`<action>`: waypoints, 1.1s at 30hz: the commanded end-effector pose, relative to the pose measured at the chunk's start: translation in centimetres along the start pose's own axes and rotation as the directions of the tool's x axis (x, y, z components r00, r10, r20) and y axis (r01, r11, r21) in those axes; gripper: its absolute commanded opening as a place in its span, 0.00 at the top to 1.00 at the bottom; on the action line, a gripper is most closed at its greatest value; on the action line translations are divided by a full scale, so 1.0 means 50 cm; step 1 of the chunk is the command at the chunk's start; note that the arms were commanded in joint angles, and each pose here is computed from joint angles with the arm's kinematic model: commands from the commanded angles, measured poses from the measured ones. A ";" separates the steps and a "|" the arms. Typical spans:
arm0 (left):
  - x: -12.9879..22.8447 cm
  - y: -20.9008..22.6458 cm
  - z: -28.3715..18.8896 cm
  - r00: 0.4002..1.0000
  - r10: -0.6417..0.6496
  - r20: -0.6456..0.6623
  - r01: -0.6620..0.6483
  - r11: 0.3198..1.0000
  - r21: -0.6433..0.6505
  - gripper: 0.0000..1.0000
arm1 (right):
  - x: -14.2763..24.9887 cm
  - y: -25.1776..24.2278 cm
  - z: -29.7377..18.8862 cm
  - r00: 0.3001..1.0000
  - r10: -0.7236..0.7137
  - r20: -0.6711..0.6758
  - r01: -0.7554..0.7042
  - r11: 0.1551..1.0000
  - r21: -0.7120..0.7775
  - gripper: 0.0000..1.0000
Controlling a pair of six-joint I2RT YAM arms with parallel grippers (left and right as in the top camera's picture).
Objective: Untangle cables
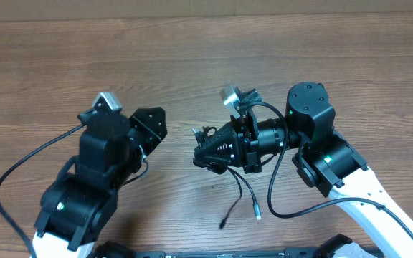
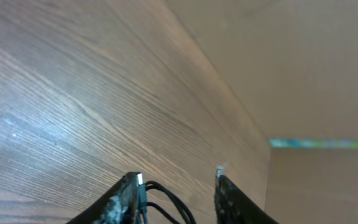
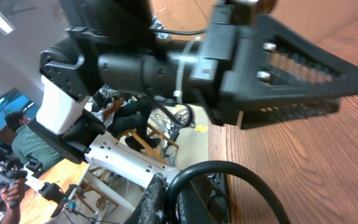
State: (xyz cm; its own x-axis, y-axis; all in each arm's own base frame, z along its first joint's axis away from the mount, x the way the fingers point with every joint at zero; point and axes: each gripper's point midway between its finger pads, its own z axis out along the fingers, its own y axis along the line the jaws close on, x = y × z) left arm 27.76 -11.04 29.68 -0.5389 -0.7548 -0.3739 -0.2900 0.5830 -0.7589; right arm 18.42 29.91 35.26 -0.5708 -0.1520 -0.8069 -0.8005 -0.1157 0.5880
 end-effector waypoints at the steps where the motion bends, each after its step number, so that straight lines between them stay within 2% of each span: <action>1: 0.018 -0.031 -0.023 0.994 0.094 -0.053 -0.089 0.993 0.082 0.65 | -0.026 -0.004 -0.006 0.998 0.015 0.053 -0.018 0.998 0.063 0.96; 2: 0.037 -0.039 -0.025 0.988 0.112 -0.106 -0.100 0.989 0.113 0.61 | -0.039 -0.025 -0.009 0.993 0.066 0.097 -0.077 0.990 0.119 0.96; 5: 0.050 -0.050 -0.028 0.982 0.126 -0.141 -0.105 0.984 0.147 0.53 | -0.057 -0.054 -0.016 0.976 0.138 0.170 -0.169 0.968 0.186 0.96; 7: 0.063 -0.077 -0.035 0.960 0.236 -0.154 -0.197 0.952 0.233 0.53 | -0.076 -0.067 -0.023 0.958 0.172 0.231 -0.222 0.952 0.212 0.96; 10: 0.072 -0.095 -0.041 0.935 0.323 -0.150 -0.269 0.917 0.295 0.55 | -0.097 -0.070 -0.034 0.944 0.179 0.277 -0.241 0.947 0.210 0.96; 11: 0.078 -0.104 -0.045 0.912 0.384 -0.143 -0.322 0.887 0.331 0.55 | -0.102 -0.074 -0.042 0.938 0.185 0.292 -0.253 0.944 0.213 0.96; 13: 0.097 -0.122 -0.057 0.844 0.523 -0.118 -0.437 0.797 0.416 0.57 | -0.107 -0.082 -0.054 0.931 0.197 0.308 -0.271 0.937 0.219 0.96; 16: 0.124 -0.136 -0.072 0.711 0.702 -0.047 -0.584 0.627 0.515 0.60 | -0.108 -0.083 -0.057 0.930 0.196 0.309 -0.271 0.937 0.220 0.96; 17: 0.141 -0.140 -0.081 0.631 0.776 -0.005 -0.640 0.525 0.562 0.60 | -0.107 -0.081 -0.056 0.932 0.197 0.305 -0.269 0.939 0.217 0.96; 18: 0.152 -0.142 -0.089 0.580 0.815 0.024 -0.665 0.456 0.592 0.60 | -0.105 -0.079 -0.055 0.933 0.198 0.299 -0.267 0.940 0.211 0.96; 21: 0.161 -0.134 -0.090 0.503 0.862 0.061 -0.710 0.372 0.599 0.59 | -0.105 -0.068 -0.052 0.940 0.190 0.284 -0.250 0.949 0.191 0.96; 22: 0.160 -0.125 -0.085 0.480 0.875 0.063 -0.730 0.358 0.582 0.60 | -0.107 -0.060 -0.050 0.944 0.178 0.278 -0.233 0.956 0.178 0.96; 24: 0.145 -0.109 -0.071 0.474 0.879 0.052 -0.763 0.381 0.523 0.60 | -0.107 -0.057 -0.049 0.945 0.182 0.273 -0.233 0.958 0.169 0.96; 26: 0.130 -0.099 -0.061 0.476 0.878 0.048 -0.786 0.400 0.471 0.52 | -0.103 -0.050 -0.047 0.945 0.198 0.260 -0.242 0.959 0.149 0.96; 28: 0.124 -0.098 -0.058 0.477 0.878 0.052 -0.794 0.404 0.455 0.46 | -0.099 -0.041 -0.044 0.950 0.200 0.240 -0.236 0.963 0.131 0.96; 33: 0.122 -0.095 -0.048 0.477 0.878 0.042 -0.797 0.412 0.442 0.44 | -0.093 -0.033 -0.041 0.946 0.236 0.222 -0.264 0.959 0.104 0.96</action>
State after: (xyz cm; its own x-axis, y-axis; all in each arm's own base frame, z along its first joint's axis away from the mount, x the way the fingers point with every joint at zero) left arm 23.48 -17.85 31.85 -0.5081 0.1226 -0.8525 0.6541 0.6988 -0.2894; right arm 23.58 29.07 36.77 -0.7790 0.0467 -0.6253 -0.6225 0.0621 0.7802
